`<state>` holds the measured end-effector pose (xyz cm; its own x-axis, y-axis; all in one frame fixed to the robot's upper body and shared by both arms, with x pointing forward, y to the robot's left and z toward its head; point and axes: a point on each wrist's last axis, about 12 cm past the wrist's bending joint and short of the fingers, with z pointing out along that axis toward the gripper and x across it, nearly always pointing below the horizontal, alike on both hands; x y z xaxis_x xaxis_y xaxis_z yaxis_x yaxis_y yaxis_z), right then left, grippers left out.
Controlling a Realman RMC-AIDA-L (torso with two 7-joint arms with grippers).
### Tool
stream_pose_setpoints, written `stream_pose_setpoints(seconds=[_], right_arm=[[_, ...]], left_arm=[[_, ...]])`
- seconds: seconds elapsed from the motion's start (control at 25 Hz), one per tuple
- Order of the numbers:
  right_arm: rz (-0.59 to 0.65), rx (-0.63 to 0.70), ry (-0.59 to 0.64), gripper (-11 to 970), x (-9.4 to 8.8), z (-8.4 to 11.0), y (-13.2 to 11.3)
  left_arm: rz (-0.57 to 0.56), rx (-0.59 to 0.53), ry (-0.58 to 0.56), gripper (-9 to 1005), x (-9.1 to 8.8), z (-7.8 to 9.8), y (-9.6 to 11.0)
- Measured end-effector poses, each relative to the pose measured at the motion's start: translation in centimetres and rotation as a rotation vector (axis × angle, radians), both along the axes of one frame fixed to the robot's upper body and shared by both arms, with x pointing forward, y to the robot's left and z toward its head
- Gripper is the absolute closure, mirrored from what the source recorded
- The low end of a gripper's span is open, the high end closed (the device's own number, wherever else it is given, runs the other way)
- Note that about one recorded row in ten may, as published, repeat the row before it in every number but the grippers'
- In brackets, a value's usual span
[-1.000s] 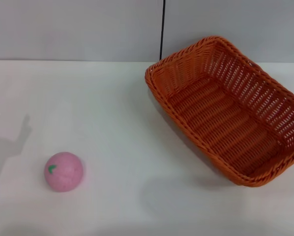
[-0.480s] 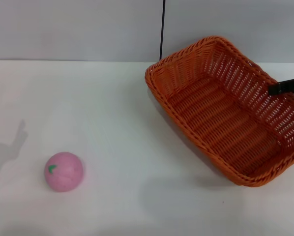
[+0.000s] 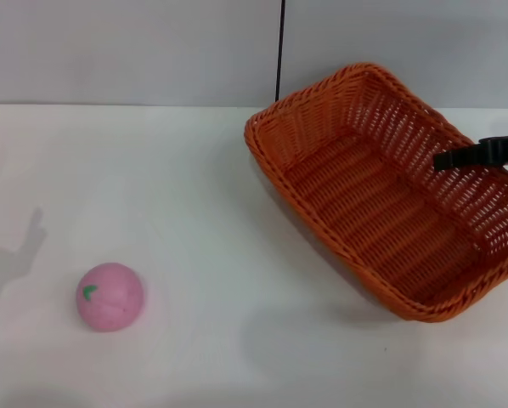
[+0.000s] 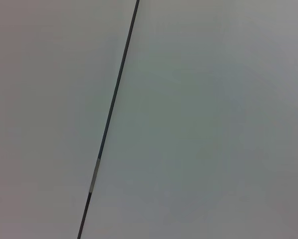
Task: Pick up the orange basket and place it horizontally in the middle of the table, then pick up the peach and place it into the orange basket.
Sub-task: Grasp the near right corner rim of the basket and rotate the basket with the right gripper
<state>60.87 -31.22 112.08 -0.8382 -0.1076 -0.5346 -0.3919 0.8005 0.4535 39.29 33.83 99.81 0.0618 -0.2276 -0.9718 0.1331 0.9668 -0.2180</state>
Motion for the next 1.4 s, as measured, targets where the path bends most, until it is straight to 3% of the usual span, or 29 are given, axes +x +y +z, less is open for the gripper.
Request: stream_pose_setpoints(seconds=[0.2,0.32,0.52,0.88,1.12,1.4], right_arm=[[0.011,0.005,0.001,376,-0.1,-0.3,0.5],[0.014,0.007,0.003,584,-0.1,-0.3,0.5],[0.019,0.008,0.006,795,-0.2,-0.3,0.6],[0.136,-0.054,-0.068,814,-0.3,0.4,1.2],[0.33,-0.198,-0.193,818,-0.3,3.2,2.0],[0.468,-0.26,-0.377,819,-0.1,6.0,2.4]], left_arm=[[0.002,0.002,0.001,183,-0.1,0.0,0.1],[0.003,0.004,0.002,183,-0.1,0.0,0.2],[0.003,0.006,0.002,183,-0.1,0.0,0.2],[0.01,0.011,0.0,183,-0.5,0.0,0.5],[0.019,0.014,-0.004,183,-1.1,0.0,0.8],[0.013,0.028,-0.001,183,-1.7,0.0,0.9]])
